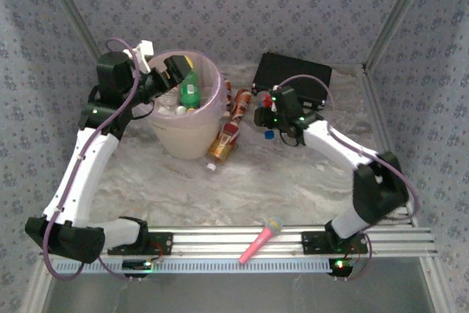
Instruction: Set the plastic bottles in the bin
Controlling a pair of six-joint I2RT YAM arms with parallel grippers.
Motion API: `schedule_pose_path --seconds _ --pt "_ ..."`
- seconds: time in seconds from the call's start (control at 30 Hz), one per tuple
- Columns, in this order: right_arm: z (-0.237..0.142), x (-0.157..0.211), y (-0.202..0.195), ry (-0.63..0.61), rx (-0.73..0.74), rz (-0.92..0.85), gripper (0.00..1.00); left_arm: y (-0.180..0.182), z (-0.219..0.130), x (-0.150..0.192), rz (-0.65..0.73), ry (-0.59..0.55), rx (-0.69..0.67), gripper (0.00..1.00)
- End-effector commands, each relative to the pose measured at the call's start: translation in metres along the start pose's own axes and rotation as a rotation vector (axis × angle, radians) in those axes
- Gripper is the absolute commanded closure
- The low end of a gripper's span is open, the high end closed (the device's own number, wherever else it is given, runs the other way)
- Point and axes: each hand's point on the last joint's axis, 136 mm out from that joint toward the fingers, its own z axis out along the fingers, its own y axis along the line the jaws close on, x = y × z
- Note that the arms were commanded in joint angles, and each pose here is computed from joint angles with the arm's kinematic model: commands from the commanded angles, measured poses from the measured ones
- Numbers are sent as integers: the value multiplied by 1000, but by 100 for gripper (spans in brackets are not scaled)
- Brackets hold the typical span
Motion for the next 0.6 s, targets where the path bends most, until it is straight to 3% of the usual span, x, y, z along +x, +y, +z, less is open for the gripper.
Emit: schedule_pose_path --seconds 0.0,0.23,0.57 --pt "-40 -10 26 -63 -175 -99 46 -52 -12 -2 -20 1 189 0" --pt "-129 -21 78 -250 -461 -269 49 -96 3 33 27 148 297 0" --pt "-191 -34 129 -439 -588 -374 50 -119 40 103 148 332 252 2"
